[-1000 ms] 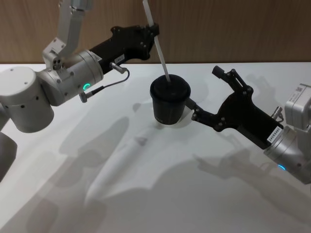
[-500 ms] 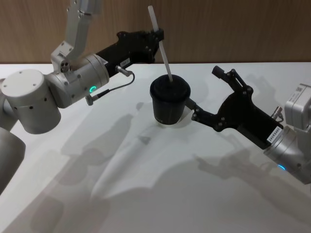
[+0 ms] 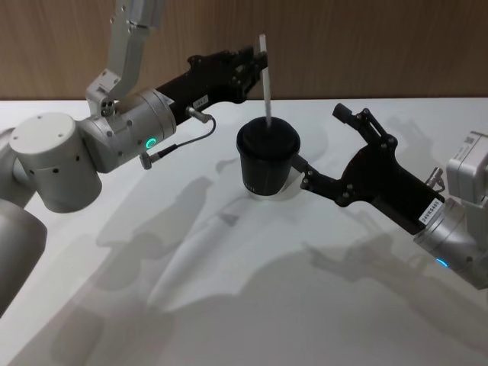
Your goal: Pick up the straw with one hand, pass it to the other hand, and insert it into the cup.
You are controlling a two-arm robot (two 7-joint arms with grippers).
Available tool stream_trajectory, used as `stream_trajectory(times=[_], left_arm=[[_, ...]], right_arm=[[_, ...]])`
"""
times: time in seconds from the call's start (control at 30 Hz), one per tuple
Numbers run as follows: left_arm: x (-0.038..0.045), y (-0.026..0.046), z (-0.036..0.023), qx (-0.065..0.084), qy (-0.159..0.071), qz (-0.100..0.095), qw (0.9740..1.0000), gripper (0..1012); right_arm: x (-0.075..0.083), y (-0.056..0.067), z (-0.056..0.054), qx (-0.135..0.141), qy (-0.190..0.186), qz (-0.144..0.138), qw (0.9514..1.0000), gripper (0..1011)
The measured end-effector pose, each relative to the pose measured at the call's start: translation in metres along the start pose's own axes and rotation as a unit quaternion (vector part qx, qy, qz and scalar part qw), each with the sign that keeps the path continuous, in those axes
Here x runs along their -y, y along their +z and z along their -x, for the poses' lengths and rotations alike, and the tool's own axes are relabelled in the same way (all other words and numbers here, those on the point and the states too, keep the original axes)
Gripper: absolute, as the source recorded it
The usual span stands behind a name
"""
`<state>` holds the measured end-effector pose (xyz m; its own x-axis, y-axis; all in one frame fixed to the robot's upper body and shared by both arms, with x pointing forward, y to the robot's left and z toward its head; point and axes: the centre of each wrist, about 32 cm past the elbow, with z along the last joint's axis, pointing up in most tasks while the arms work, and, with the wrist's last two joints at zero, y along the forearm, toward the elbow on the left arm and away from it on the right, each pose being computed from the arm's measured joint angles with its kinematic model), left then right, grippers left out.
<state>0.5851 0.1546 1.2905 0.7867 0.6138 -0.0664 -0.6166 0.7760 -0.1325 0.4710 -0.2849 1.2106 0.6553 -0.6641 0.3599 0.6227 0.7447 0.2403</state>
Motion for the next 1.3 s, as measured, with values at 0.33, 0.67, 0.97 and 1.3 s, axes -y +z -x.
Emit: stream_trajectory(times=[0.33,0.67,0.97,1.3], left_arm=[[0.0008,-0.0016,0.0,-0.004,0.0,-0.001,1.0,535],[0.0008,-0.003,0.0001,-0.007,0.0,-0.001,1.0,851],[-0.0027,-0.0101,0.0005,-0.017,-0.005,0.01,0.9998,1003],[-0.0077,-0.0145,0.0014,-0.017,-0.011,0.015,0.9997,1003]], right_arm=[[0.0,0.0,0.0,0.0,0.0,0.0,1.0,1001],[-0.001,0.001,0.0,-0.002,-0.001,-0.002,1.0,1001],[-0.008,0.012,-0.005,-0.019,-0.022,-0.024,0.9993,1001],[-0.021,0.031,-0.01,-0.059,-0.057,-0.052,0.9953,1002]])
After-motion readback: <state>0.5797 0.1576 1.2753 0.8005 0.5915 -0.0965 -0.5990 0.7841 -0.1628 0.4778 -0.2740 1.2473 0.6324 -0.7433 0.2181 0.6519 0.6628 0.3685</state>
